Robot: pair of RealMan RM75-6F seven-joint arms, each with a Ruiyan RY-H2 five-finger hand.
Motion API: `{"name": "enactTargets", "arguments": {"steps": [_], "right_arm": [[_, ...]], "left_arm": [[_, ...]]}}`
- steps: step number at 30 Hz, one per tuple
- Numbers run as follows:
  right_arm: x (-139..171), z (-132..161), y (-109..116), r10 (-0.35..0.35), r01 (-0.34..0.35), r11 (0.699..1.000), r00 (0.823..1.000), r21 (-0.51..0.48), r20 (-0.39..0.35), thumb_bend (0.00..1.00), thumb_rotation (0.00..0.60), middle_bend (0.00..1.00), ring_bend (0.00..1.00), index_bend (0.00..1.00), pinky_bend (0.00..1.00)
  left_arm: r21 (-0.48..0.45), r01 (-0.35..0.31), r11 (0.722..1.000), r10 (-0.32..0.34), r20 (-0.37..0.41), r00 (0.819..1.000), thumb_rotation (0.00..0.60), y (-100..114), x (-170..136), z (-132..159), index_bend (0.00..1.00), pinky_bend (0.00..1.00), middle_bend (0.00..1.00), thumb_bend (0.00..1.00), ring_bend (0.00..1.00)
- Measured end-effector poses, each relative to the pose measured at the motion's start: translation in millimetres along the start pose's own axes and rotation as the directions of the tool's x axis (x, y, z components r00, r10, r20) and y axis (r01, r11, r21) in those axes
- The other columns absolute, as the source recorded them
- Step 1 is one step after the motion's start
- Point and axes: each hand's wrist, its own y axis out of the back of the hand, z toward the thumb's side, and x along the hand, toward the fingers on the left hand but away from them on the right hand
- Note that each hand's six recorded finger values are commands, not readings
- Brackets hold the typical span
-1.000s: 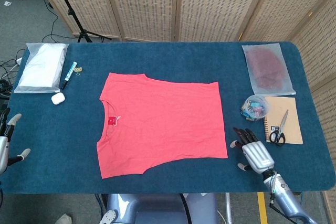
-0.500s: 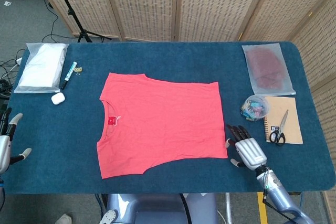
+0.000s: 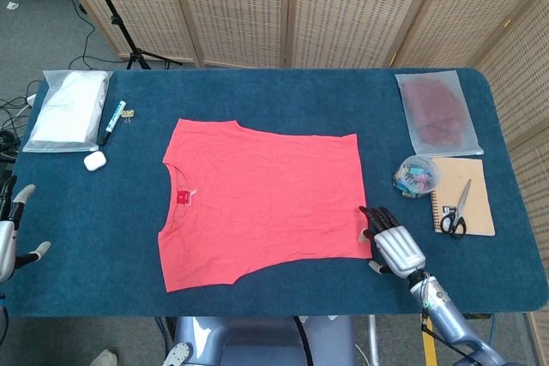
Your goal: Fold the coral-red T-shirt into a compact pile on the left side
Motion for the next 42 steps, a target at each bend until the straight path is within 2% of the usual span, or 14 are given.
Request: {"name": "enactTargets", "arguments": {"steps": [10,15,20,26,31,35,42], "right_arm": [[-11.2,4.3,-2.6,0.000,0.000,0.999,1.000,0.039,0.004,0.28,0.600,0.00,0.00,0.48,0.00],[-16.1,4.7,-0.8,-0.006,0.006,0.999,1.000,0.043,0.012,0.40,0.600,0.00,0.00,0.52,0.00],[-17.8,5.7,-1.3,-0.003,0.002,0.999,1.000,0.046,0.012,0.46,0.600,0.00,0.00,0.55,0.00],[-17.9,7.7,0.3,-0.016,0.016,0.999,1.000,0.050,0.003,0.63,0.600,0.00,0.00,0.57,0.00],[-17.3,7.2,0.8,-0.017,0.017,0.999,1.000,0.038,0.002,0.68,0.600,0.00,0.00,0.57,0.00],[-17.4,7.0,1.3,-0.016,0.016,0.999,1.000,0.039,0.000,0.77,0.600,0.00,0.00,0.57,0.00],[-17.7,7.9,1.0,-0.014,0.014,0.999,1.000,0.036,-0.001,0.82,0.600,0.00,0.00,0.57,0.00]], "left_arm": [[-0.007,0.000,1.000,0.000,-0.004,1.000,0.600,0.9,0.8,-2.0,0.00,0.00,0.00,0.00,0.00],[-0.009,0.000,1.000,0.000,-0.007,1.000,0.600,1.2,1.2,-2.8,0.00,0.00,0.00,0.00,0.00],[-0.008,0.001,1.000,-0.001,-0.006,1.000,0.600,1.0,1.5,-2.9,0.00,0.00,0.00,0.00,0.00],[-0.011,-0.002,1.000,0.002,-0.008,1.000,0.600,1.8,1.2,-3.5,0.00,0.00,0.00,0.00,0.00],[-0.009,0.001,1.000,-0.001,-0.007,1.000,0.600,1.1,1.5,-3.3,0.00,0.00,0.00,0.00,0.00],[-0.008,0.002,1.000,-0.003,-0.007,1.000,0.600,0.6,1.7,-3.2,0.00,0.00,0.00,0.00,0.00],[-0.007,0.002,1.000,-0.002,-0.009,1.000,0.600,0.5,1.7,-3.4,0.00,0.00,0.00,0.00,0.00]]}}
